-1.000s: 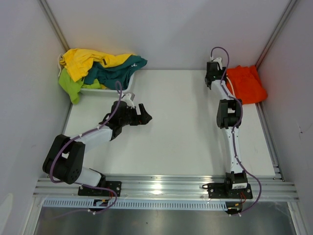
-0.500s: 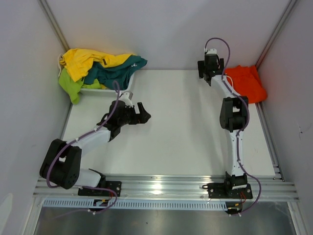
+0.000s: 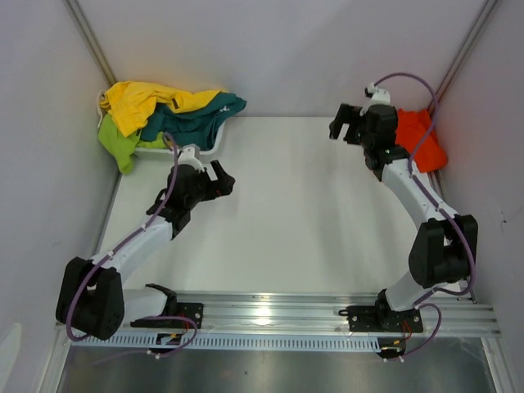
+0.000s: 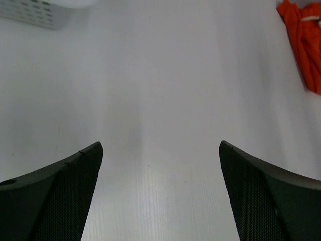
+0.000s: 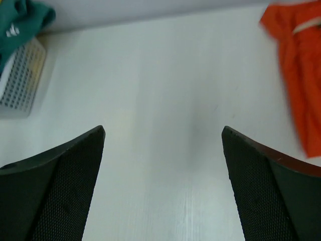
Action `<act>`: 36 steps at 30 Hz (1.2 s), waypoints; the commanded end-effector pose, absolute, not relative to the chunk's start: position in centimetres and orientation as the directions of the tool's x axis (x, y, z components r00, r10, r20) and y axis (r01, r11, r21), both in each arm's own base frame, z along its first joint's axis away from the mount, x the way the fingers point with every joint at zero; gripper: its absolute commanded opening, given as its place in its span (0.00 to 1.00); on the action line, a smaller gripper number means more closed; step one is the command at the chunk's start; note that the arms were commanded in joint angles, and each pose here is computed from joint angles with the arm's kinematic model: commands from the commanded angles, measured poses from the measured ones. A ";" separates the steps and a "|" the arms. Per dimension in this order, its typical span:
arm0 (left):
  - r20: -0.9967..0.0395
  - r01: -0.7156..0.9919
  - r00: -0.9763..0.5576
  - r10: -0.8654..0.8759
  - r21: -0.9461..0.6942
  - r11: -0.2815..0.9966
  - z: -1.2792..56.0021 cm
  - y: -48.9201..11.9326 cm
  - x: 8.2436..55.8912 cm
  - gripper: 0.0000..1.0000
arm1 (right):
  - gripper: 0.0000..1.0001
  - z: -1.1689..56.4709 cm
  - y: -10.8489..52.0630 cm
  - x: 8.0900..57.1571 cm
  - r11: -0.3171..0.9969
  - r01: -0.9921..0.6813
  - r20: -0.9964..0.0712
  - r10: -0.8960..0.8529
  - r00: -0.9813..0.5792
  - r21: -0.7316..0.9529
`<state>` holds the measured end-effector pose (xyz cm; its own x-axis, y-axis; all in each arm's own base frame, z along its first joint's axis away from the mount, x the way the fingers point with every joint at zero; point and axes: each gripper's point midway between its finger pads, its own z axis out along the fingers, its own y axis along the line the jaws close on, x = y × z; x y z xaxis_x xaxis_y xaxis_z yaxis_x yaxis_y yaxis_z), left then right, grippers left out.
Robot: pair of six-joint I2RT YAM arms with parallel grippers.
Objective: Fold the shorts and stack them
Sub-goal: Neatly place the folded shorts to the corner, then grab the shorts from the pile
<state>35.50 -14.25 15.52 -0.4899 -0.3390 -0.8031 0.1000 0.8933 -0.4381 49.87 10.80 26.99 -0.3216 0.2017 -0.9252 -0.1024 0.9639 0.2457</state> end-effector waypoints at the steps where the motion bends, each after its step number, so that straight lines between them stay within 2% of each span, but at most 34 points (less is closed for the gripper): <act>1: -0.808 -0.026 -0.408 -0.425 -0.455 0.890 19.5 -11.4 38.6 0.99 | 1.00 23.8 15.8 46.5 0.903 -0.193 -0.874 0.289 -0.391 0.385; 6: -0.773 -0.145 -0.348 -0.531 -0.515 0.845 21.9 -7.2 42.2 0.99 | 1.00 22.1 19.5 42.6 0.920 -0.229 -0.893 0.210 -0.399 0.318; 7: -0.781 -0.146 -0.305 -0.545 -0.527 0.837 24.5 -6.4 43.3 0.99 | 0.99 21.4 19.7 42.0 0.923 -0.226 -0.890 0.201 -0.410 0.312; 8: -0.776 -0.190 -0.304 -0.553 -0.519 0.833 24.0 -5.3 44.1 0.99 | 0.99 21.6 20.5 41.3 0.918 -0.241 -0.890 0.200 -0.409 0.316; 12: -0.720 -0.314 -0.188 -0.668 -0.601 0.735 26.0 0.7 47.2 0.99 | 0.99 21.3 21.8 39.5 0.900 -0.280 -0.887 0.201 -0.415 0.335; 17: -0.655 -0.351 -0.038 -0.755 -0.699 0.623 26.6 5.9 49.6 0.99 | 0.99 20.6 22.6 38.2 0.894 -0.301 -0.885 0.185 -0.427 0.332; 23: -0.645 -0.480 0.076 -0.761 -0.692 0.539 25.9 10.1 50.2 0.99 | 0.99 20.0 23.5 37.7 0.878 -0.330 -0.878 0.178 -0.445 0.346; 27: -0.612 -0.424 0.211 -0.762 -0.760 0.493 26.9 12.2 51.4 0.99 | 0.99 20.2 23.8 37.3 0.869 -0.346 -0.880 0.183 -0.439 0.353; 30: -0.606 -0.458 0.275 -0.746 -0.765 0.453 26.0 14.5 52.2 0.99 | 0.99 20.2 23.7 37.2 0.869 -0.346 -0.880 0.186 -0.438 0.355; 33: -0.604 -0.461 0.307 -0.736 -0.771 0.440 25.9 15.7 53.4 0.99 | 0.99 20.1 23.9 37.0 0.861 -0.354 -0.877 0.188 -0.443 0.364; 36: -0.615 -0.454 0.336 -0.713 -0.769 0.450 25.7 17.0 55.2 0.95 | 1.00 20.0 24.1 37.0 0.855 -0.362 -0.875 0.191 -0.446 0.371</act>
<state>53.32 14.74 22.55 0.2136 -0.7517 -0.6239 -0.5123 0.4576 -0.7267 36.88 23.44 17.85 -0.4958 0.1490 -0.8556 -0.3295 0.8792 0.3440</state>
